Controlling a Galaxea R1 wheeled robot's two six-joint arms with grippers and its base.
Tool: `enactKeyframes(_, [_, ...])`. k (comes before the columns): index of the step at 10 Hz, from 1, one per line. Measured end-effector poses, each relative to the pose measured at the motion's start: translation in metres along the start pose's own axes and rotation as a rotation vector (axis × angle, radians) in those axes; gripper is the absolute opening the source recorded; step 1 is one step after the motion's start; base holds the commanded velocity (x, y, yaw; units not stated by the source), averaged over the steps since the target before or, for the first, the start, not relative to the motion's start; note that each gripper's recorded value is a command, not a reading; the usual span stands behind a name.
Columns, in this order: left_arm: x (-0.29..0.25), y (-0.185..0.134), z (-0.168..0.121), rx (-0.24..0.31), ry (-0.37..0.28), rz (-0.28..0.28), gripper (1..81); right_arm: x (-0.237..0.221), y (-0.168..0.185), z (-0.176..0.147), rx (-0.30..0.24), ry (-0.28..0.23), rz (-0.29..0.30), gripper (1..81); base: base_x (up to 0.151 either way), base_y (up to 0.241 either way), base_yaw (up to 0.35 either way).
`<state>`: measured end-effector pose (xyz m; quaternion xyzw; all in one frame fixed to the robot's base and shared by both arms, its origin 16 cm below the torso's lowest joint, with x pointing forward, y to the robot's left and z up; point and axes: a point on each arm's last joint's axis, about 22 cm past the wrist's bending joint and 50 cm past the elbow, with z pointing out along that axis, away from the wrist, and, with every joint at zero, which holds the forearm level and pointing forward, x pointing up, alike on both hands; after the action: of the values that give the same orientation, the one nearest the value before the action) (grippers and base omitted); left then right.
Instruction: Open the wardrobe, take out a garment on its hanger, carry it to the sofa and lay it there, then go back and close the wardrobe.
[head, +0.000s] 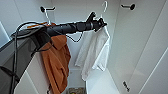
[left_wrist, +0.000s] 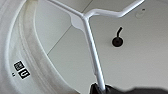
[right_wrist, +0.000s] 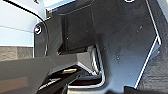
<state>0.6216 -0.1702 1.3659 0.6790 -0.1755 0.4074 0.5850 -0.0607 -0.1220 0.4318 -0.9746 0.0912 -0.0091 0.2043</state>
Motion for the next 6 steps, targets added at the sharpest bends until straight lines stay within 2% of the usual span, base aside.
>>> enactKeyframes(3, [-0.064, 0.019, 0.011, -0.061, -0.107, -0.029, 1.0, 0.004, 0.001, -0.001, 0.005, 0.019, -0.001, 81.1, 0.0, 0.0, 0.0])
enactKeyframes(6, [-0.121, 0.038, 0.004, -0.128, -0.199, -0.061, 1.0, 0.006, 0.0, -0.001, 0.008, 0.028, -0.001, 81.1, 0.0, 0.0, 0.0])
